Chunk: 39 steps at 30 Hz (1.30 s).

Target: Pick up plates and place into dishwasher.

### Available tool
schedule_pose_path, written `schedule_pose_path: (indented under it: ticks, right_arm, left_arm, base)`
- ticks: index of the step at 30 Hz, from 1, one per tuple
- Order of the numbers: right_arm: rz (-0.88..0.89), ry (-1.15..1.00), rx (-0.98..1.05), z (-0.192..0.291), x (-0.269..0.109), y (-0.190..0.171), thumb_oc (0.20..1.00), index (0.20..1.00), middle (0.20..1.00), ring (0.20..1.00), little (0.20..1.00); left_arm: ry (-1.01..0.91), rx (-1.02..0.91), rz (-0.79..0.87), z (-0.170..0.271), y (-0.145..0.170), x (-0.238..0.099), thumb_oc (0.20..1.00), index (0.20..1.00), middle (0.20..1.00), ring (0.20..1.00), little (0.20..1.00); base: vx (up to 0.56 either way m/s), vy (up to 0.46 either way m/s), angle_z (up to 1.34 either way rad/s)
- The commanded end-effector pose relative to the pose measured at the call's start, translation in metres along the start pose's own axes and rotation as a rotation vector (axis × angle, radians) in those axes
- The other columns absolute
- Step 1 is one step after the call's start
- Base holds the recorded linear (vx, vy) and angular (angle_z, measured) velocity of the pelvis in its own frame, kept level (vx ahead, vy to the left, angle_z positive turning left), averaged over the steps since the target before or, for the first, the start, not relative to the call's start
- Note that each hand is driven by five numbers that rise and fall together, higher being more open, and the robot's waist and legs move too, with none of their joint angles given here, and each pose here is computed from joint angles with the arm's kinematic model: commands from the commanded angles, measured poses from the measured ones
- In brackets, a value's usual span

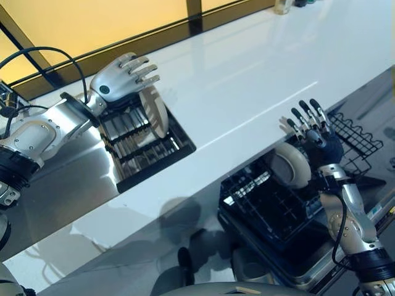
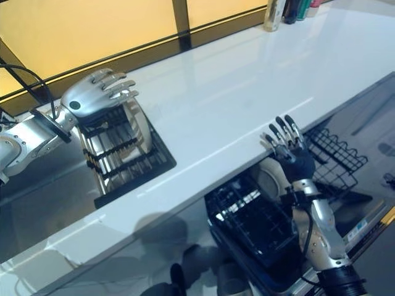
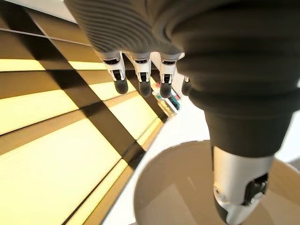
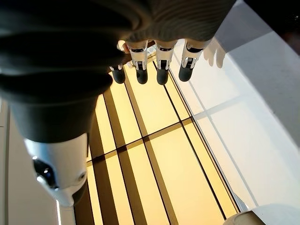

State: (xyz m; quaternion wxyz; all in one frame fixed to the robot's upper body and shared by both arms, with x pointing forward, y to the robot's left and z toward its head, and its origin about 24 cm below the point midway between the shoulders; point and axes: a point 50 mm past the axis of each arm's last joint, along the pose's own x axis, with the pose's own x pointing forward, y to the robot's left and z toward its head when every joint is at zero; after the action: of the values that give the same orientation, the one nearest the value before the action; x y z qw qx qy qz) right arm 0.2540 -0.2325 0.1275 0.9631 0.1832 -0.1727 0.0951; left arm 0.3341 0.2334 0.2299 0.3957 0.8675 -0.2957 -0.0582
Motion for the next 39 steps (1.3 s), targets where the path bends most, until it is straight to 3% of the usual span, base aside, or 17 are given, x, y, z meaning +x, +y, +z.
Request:
schedule_pose_path:
  ticks: [1,28,29,30,31,39]
  right_arm:
    - [0.111,-0.116,0.000,0.028,0.009,0.018,1.000,1.000,1.000,1.000,1.000]
    - [0.158,-0.232,-0.014,0.045,0.024,0.029,1.000,1.000,1.000,1.000,1.000]
    - [0.160,-0.237,-0.014,0.045,0.025,0.029,1.000,1.000,1.000,1.000,1.000]
    - [0.161,-0.241,-0.014,0.046,0.025,0.029,1.000,1.000,1.000,1.000,1.000]
    - [0.162,-0.244,-0.015,0.046,0.026,0.030,1.000,1.000,1.000,1.000,1.000]
    - [0.160,-0.242,-0.013,0.047,0.025,0.028,1.000,1.000,1.000,1.000,1.000]
  left_arm:
    - [0.089,0.022,-0.010,-0.024,0.013,0.009,1.000,1.000,1.000,1.000,1.000]
    - [0.204,0.131,-0.103,-0.048,0.017,0.027,1.000,1.000,1.000,1.000,1.000]
    - [0.213,0.139,-0.099,-0.050,0.017,0.027,0.755,0.755,0.755,0.755,0.755]
    - [0.221,0.144,-0.093,-0.051,0.017,0.027,0.376,0.376,0.376,0.376,0.376]
    - [0.230,0.146,-0.095,-0.051,0.016,0.028,0.200,0.200,0.200,0.200,0.200]
    - [0.232,0.134,-0.120,-0.050,0.003,0.023,0.200,0.200,0.200,0.200,0.200]
  base:
    - [0.01,-0.002,-0.13]
    - [-0.04,0.004,-0.02]
    - [-0.06,-0.006,-0.03]
    - [-0.04,-0.007,-0.04]
    - [0.00,0.000,0.00]
    - [0.00,0.000,0.00]
